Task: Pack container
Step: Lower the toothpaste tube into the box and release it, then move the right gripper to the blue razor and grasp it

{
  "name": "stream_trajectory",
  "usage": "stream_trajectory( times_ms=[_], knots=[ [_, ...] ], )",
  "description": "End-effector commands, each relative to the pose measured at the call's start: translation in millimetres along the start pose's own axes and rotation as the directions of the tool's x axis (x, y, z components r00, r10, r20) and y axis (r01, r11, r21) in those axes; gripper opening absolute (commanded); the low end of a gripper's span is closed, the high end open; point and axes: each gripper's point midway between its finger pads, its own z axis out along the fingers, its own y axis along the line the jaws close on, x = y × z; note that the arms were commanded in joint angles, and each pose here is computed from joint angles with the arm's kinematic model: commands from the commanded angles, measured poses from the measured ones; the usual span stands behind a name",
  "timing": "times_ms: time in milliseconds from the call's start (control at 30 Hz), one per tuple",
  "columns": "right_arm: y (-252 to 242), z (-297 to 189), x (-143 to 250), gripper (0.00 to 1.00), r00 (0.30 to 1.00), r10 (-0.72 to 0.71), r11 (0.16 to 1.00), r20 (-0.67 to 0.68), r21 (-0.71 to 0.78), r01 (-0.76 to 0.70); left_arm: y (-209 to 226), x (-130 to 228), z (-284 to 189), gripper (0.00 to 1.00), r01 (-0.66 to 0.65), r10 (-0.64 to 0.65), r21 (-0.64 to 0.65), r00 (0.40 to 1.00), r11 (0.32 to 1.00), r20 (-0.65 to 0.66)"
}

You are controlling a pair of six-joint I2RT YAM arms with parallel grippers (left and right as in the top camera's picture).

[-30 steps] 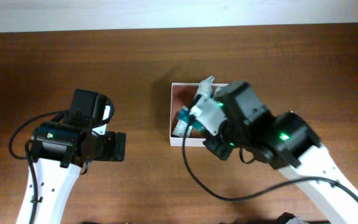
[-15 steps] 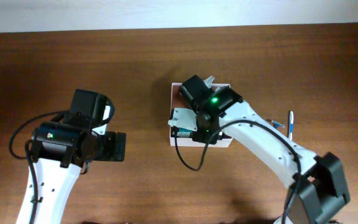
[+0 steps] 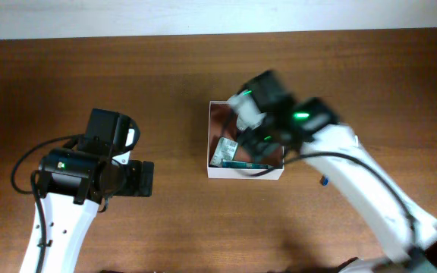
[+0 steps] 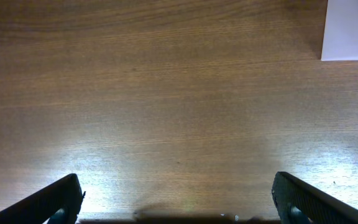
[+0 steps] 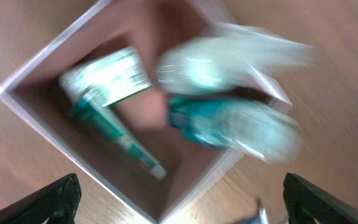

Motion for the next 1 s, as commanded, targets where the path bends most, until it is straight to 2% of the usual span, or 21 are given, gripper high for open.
stream_trajectory(
  times_ms=[0, 33, 67, 133, 200, 300, 333, 433, 533, 567, 633, 733, 800, 867, 900, 967],
  knots=[
    [-59.5, -45.4, 17.9, 0.99, 0.878, 0.469, 0.876, 0.098, 0.074, -0.477, 1.4, -0.1, 0.3, 0.99, 0.01, -0.01, -0.007, 1.0, 1.0, 0.0],
    [-71.5, -49.0, 26.8, 0.99, 0.839, 0.535, 0.835, 0.1, 0.087, -0.543, 1.5, -0.1, 0.3, 0.99, 0.011, -0.011, -0.008, 1.0, 1.0, 0.0],
    [-98.3, -52.7, 50.7, 0.99, 0.748, 0.657, 0.737, 0.091, 0.127, -0.663, 1.5, -0.1, 0.3, 0.99, 0.011, -0.011, -0.008, 1.0, 1.0, 0.0],
    [-124.9, -48.0, 80.2, 0.99, 0.658, 0.751, 0.644, 0.055, 0.16, -0.748, 1.5, -0.1, 0.3, 0.99, 0.011, -0.011, -0.008, 1.0, 1.0, 0.0],
    [-140.3, -36.2, 101.3, 1.0, 0.592, 0.806, 0.581, 0.016, 0.169, -0.796, 1.5, -0.1, 0.3, 0.99, 0.011, -0.011, -0.008, 1.0, 1.0, 0.0],
    [-153.2, -10.8, 127.2, 0.96, 0.503, 0.863, 0.502, -0.043, 0.178, -0.847, 1.5, -0.1, 0.3, 0.99, 0.011, -0.011, -0.008, 1.0, 1.0, 0.0],
    [-156.9, 8.2, 144.0, 0.96, 0.425, 0.901, 0.434, -0.085, 0.195, -0.88, 1.5, -0.1, 0.3, 0.99, 0.011, -0.011, -0.008, 1.0, 1.0, 0.0],
    [-158.4, 50.9, 175.9, 0.93, 0.34, 0.921, 0.379, -0.188, 0.242, -0.893, 1.5, -0.1, 0.3, 0.99, 0.011, -0.011, -0.008, 1.0, 1.0, 0.0],
    [-154.2, 82.6, 187.5, 0.84, 0.314, 0.911, 0.381, -0.268, 0.249, -0.89, 1.5, -0.1, 0.3, 0.99, 0.011, -0.011, -0.008, 1.0, 1.0, 0.0],
    [-150.7, 94.7, 188.2, 0.81, 0.342, 0.889, 0.416, -0.305, 0.224, -0.881, 1.5, -0.1, 0.3, 0.99, 0.011, -0.011, -0.008, 1.0, 1.0, 0.0],
    [-146.9, 110.0, 191.5, 0.81, 0.354, 0.869, 0.439, -0.345, 0.209, -0.874, 1.4, -0.1, 0.3, 0.99, 0.01, -0.01, -0.007, 1.0, 1.0, 0.0],
    [-140.2, 122.3, 199.4, 0.76, 0.332, 0.859, 0.437, -0.391, 0.218, -0.873, 1.5, -0.1, 0.3, 0.99, 0.011, -0.011, -0.008, 1.0, 1.0, 0.0],
    [-133.6, 125.2, 200.5, 0.7, 0.319, 0.852, 0.429, -0.416, 0.203, -0.88, 1.5, -0.1, 0.3, 0.99, 0.011, -0.011, -0.008, 1.0, 1.0, 0.0],
    [-124.9, 126.9, 201.8, 0.63, 0.301, 0.847, 0.414, -0.439, 0.187, -0.891, 1.5, -0.1, 0.3, 0.99, 0.011, -0.011, -0.008, 1.0, 1.0, 0.0],
    [-116.1, 128.7, 206.4, 0.62, 0.251, 0.854, 0.373, -0.455, 0.2, -0.906, 1.4, -0.1, 0.3, 0.99, 0.01, -0.01, -0.007, 1.0, 1.0, 0.0],
    [-110.7, 132.9, 211.8, 0.6, 0.213, 0.865, 0.341, -0.455, 0.22, -0.914, 1.5, -0.1, 0.3, 0.99, 0.011, -0.011, -0.008, 1.0, 1.0, 0.0]
  ],
)
